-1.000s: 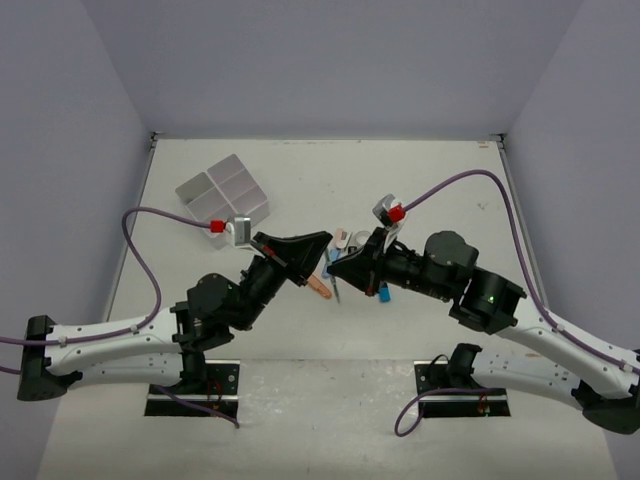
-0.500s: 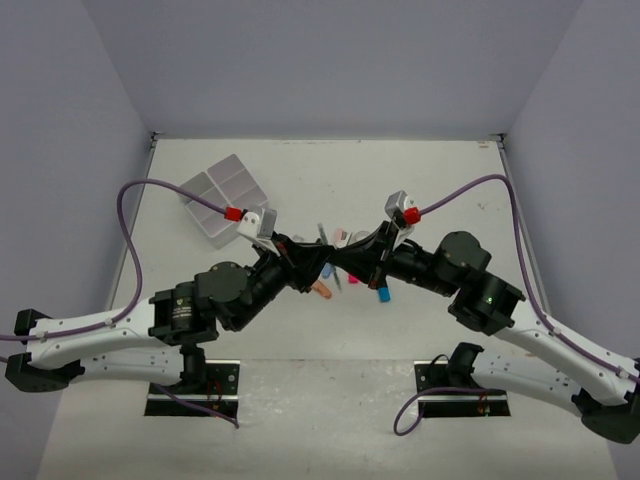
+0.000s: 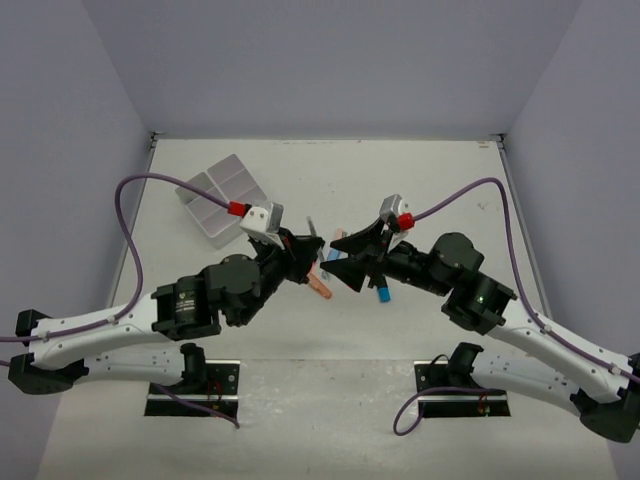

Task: Sort the stationery into containers
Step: Place the pen in the storage box.

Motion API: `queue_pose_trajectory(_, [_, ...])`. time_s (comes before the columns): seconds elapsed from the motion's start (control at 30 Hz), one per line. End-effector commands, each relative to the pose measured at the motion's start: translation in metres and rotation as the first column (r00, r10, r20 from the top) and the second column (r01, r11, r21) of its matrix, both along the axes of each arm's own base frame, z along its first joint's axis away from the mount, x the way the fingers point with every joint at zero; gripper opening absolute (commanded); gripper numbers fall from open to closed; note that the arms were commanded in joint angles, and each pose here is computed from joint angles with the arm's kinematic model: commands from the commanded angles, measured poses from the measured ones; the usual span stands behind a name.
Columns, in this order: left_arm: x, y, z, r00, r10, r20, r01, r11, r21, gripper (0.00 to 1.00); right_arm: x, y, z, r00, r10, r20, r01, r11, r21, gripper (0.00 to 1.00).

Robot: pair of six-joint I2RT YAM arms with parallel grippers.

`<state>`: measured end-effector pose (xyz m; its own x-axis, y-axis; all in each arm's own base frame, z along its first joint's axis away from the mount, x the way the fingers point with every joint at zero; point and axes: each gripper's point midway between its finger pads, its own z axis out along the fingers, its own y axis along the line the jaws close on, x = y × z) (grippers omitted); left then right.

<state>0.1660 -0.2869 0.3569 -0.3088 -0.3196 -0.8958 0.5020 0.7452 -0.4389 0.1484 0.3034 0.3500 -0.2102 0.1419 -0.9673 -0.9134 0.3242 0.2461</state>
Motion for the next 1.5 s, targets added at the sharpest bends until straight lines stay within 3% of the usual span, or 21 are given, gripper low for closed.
queue_pose_trajectory(0.0, [0.053, 0.056, -0.008, 0.936, 0.349, 0.039, -0.351, 0.928, 0.124, 0.0, 0.037, -0.015, -0.006, 0.977, -0.211, 0.021, 0.212, 0.977, -0.001, 0.75])
queue_pose_trajectory(0.03, [0.071, 0.08, -0.012, 0.878, 0.477, 0.039, -0.478, 0.867, 0.145, 0.0, 0.054, -0.028, -0.021, 0.947, -0.322, 0.0, 0.321, 0.947, -0.028, 0.98])
queue_pose_trajectory(0.13, [0.108, 0.126, -0.015, 0.734, 0.677, 0.061, -0.678, 0.722, 0.139, 0.0, 0.078, -0.071, -0.046, 0.85, -0.526, -0.041, 0.524, 0.851, -0.04, 0.99])
queue_pose_trajectory(0.2, [0.127, 0.167, -0.011, 0.58, 0.81, 0.081, -0.814, 0.573, 0.099, 0.0, 0.078, -0.092, -0.051, 0.809, -0.585, -0.061, 0.585, 0.811, -0.011, 0.99])
queue_pose_trajectory(0.4, [0.197, 0.284, -0.005, 0.192, 0.974, 0.117, -0.98, 0.196, -0.021, 0.0, 0.07, -0.097, -0.057, 0.824, -0.563, -0.069, 0.565, 0.825, 0.009, 0.99])
queue_pose_trajectory(0.43, [0.204, 0.305, -0.006, 0.139, 0.982, 0.128, -0.99, 0.142, -0.015, 0.0, 0.069, -0.094, -0.06, 0.831, -0.551, -0.074, 0.553, 0.833, 0.005, 0.99])
queue_pose_trajectory(0.5, [0.228, 0.329, -0.017, 0.092, 0.984, 0.151, -0.996, 0.092, 0.005, 0.0, 0.066, -0.088, -0.065, 0.847, -0.524, -0.086, 0.527, 0.85, 0.006, 0.99])
queue_pose_trajectory(0.63, [0.27, 0.342, -0.032, 0.108, 0.974, 0.197, -0.994, 0.102, 0.04, 0.0, 0.064, -0.082, -0.063, 0.864, -0.496, -0.092, 0.499, 0.866, 0.019, 0.99])
queue_pose_trajectory(0.8, [0.293, 0.348, -0.046, 0.105, 0.968, 0.23, -0.994, 0.095, 0.053, 0.0, 0.062, -0.08, -0.061, 0.871, -0.483, -0.091, 0.487, 0.873, 0.023, 0.99])
queue_pose_trajectory(1.4, [0.293, 0.352, -0.138, 0.121, 0.987, 0.106, -0.988, 0.11, 0.11, 0.0, 0.064, -0.079, -0.065, 0.869, -0.487, -0.087, 0.489, 0.872, 0.004, 0.99])
queue_pose_trajectory(1.47, [0.293, 0.35, -0.147, 0.122, 0.989, 0.084, -0.986, 0.111, 0.123, 0.08, 0.065, -0.079, -0.065, 0.87, -0.486, -0.086, 0.488, 0.873, 0.001, 0.99])
